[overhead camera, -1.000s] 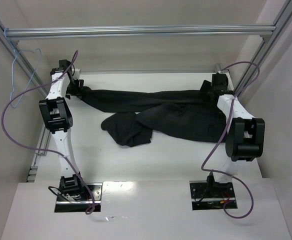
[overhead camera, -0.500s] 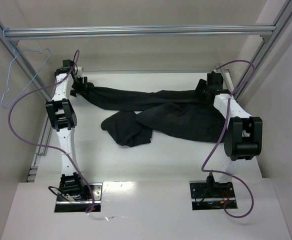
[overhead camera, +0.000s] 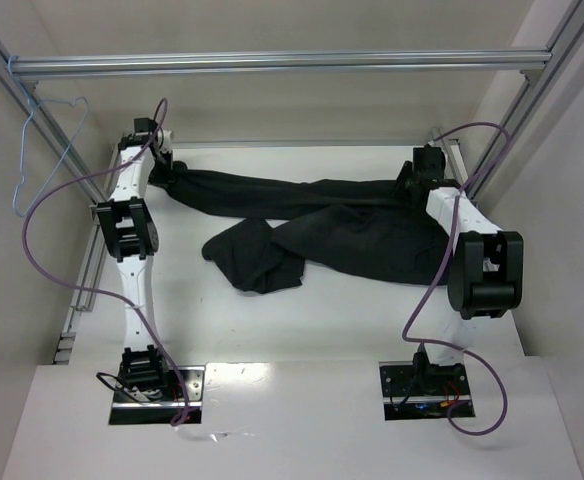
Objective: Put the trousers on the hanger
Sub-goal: Fold the trousers
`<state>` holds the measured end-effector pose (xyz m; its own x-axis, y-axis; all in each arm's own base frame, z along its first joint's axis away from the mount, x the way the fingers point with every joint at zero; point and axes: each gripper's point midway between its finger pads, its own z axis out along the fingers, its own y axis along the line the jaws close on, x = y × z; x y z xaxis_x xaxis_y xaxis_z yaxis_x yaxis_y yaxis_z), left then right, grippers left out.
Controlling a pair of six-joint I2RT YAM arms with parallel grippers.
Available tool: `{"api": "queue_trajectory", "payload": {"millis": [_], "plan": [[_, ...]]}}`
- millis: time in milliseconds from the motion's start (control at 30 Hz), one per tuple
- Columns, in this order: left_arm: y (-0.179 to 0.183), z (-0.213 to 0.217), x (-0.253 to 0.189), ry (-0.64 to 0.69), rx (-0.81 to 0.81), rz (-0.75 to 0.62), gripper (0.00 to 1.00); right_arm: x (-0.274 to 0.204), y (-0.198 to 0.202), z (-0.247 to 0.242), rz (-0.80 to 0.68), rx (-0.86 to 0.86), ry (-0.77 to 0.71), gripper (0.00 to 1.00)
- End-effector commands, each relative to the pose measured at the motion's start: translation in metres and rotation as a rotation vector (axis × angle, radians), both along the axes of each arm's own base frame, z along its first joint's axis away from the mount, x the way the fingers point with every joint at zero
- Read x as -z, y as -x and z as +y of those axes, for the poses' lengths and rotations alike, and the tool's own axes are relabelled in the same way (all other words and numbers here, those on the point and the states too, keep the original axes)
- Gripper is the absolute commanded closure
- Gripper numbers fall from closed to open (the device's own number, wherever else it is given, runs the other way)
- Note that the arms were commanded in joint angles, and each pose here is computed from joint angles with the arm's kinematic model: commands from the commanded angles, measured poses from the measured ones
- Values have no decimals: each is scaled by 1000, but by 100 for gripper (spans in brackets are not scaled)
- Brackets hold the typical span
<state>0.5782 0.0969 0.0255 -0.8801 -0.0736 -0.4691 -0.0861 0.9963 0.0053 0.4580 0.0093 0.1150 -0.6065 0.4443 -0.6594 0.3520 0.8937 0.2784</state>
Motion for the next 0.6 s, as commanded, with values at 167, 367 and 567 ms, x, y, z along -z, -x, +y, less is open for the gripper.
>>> {"api": "queue_trajectory", "payload": {"millis": [167,367,567], "plan": [[96,43,-27,-284,100,227,100,9,-16,-2,-31,21,7,56],[150,58,-48,-413,120,325,100,29,-13,-8,22,37,37,56],[169,64,-66,-485,142,379,82,34,-13,-9,32,29,45,52]]}}
